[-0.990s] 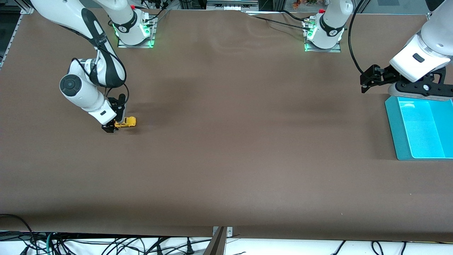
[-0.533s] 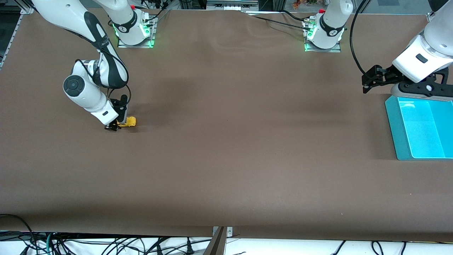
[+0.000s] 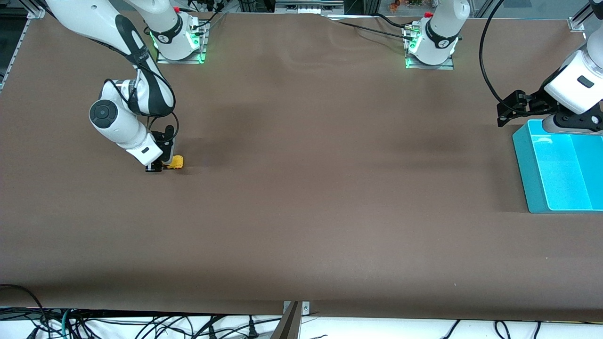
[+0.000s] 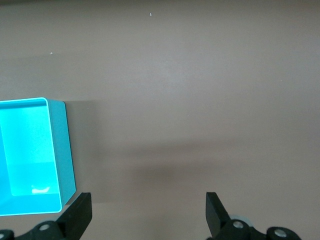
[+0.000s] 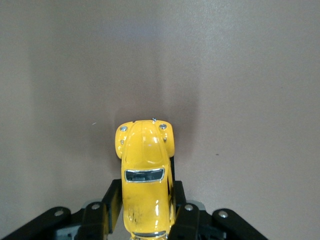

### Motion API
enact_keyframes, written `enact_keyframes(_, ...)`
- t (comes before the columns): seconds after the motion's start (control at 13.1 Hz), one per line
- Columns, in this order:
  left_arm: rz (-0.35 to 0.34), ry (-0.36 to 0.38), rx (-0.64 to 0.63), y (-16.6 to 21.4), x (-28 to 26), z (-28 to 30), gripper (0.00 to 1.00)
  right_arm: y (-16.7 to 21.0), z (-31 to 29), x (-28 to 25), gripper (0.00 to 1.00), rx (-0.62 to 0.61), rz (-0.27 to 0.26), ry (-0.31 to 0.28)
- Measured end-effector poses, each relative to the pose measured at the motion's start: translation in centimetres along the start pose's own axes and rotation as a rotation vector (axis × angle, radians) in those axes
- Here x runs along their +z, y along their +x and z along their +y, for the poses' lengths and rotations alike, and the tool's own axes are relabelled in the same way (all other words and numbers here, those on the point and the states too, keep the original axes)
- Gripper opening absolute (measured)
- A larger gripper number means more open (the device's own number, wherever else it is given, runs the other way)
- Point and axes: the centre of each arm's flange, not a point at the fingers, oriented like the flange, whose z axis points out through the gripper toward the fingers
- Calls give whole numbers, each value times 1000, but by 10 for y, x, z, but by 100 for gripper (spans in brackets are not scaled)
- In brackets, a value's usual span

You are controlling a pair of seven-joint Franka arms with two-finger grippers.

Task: Wind and store yellow beetle car
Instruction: 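Close the right gripper on the yellow car's body, then drag the car backward along the table with the right gripper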

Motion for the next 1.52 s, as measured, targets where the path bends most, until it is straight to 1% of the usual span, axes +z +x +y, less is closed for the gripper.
enact_keyframes(0.38, -2, 0, -6, 0, 0, -4, 100, 0, 1, -1, 45, 46, 18, 1)
enact_keyframes(0.69, -14, 0, -7, -1, 1, -4, 100, 11, 1, -1, 45, 31, 26, 1)
enact_keyframes(1.07, -17, 0, -10, -2, 2, -6, 100, 11, 1, -1, 45, 9, 26, 1)
enact_keyframes(1.29, -21, -1, -38, -1, 3, -22, 100, -1, 2, 0, 45, -19, 25, 1)
enact_keyframes(1.52, -22, -4, -49, -1, 4, -28, 100, -28, 3, 1, 45, -25, 25, 1)
